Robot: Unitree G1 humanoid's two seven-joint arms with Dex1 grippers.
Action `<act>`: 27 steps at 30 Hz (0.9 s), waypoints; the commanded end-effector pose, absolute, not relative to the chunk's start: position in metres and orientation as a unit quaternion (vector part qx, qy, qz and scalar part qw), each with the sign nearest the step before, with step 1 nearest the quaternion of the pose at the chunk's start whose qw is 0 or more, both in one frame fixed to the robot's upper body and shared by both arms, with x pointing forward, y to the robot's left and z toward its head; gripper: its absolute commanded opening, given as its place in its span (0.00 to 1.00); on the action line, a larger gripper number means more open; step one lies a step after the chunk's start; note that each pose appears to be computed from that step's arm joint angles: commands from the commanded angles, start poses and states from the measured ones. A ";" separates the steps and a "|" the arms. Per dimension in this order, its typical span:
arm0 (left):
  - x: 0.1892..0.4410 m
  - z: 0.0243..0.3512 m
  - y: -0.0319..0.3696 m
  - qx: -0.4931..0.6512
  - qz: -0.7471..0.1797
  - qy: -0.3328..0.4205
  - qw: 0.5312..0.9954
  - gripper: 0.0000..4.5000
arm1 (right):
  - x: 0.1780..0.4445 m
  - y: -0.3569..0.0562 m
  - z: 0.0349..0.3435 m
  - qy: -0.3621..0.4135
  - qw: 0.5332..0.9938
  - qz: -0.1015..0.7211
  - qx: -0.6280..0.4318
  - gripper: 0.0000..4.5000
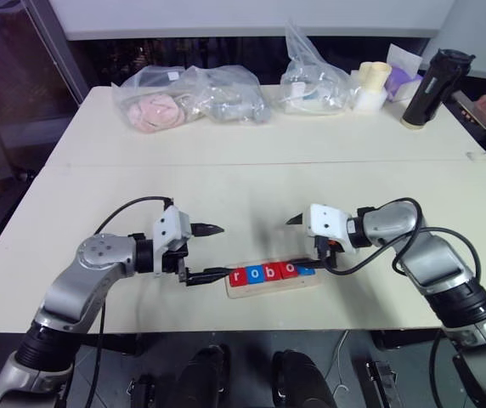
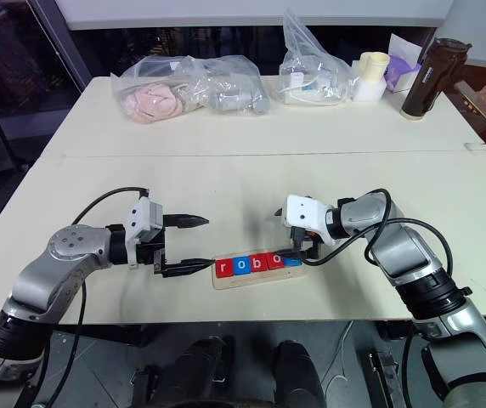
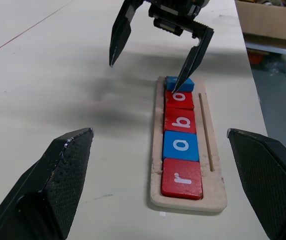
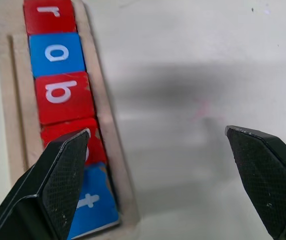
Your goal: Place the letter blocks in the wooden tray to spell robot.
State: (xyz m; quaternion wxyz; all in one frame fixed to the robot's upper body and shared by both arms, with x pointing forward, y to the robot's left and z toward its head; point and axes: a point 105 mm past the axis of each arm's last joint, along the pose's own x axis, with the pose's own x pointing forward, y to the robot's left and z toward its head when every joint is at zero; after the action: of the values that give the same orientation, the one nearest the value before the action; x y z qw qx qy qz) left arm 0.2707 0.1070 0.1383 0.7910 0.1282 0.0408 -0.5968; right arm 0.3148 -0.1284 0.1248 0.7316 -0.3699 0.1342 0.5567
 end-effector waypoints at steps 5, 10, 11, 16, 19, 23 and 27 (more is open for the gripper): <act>0.270 0.146 0.105 0.135 -0.598 0.023 0.790 1.00 | 0.314 -0.132 0.132 0.124 0.720 0.559 -0.392 1.00; 0.270 0.146 0.104 0.136 -0.598 0.023 0.790 1.00 | 0.314 -0.139 0.132 0.130 0.717 0.555 -0.402 1.00; 0.270 0.147 0.104 0.136 -0.598 0.022 0.790 1.00 | 0.314 -0.141 0.131 0.132 0.716 0.553 -0.405 1.00; 0.271 0.147 0.104 0.136 -0.599 0.021 0.789 1.00 | 0.315 -0.148 0.130 0.137 0.715 0.546 -0.415 1.00; 0.271 0.147 0.104 0.136 -0.599 0.021 0.789 1.00 | 0.316 -0.149 0.134 0.133 0.718 0.545 -0.413 1.00; 0.271 0.147 0.103 0.136 -0.600 0.021 0.788 1.00 | 0.317 -0.149 0.144 0.125 0.733 0.539 -0.397 1.00; 0.270 0.147 0.104 0.136 -0.599 0.021 0.789 1.00 | 0.319 -0.160 0.160 0.119 0.770 0.514 -0.360 1.00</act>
State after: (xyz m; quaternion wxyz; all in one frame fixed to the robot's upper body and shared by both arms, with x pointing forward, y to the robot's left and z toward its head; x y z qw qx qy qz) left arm 0.2715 0.1051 0.1404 0.7903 0.1280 0.0355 -0.5982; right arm 0.3181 -0.1550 0.1358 0.7494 -0.3649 0.1484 0.5322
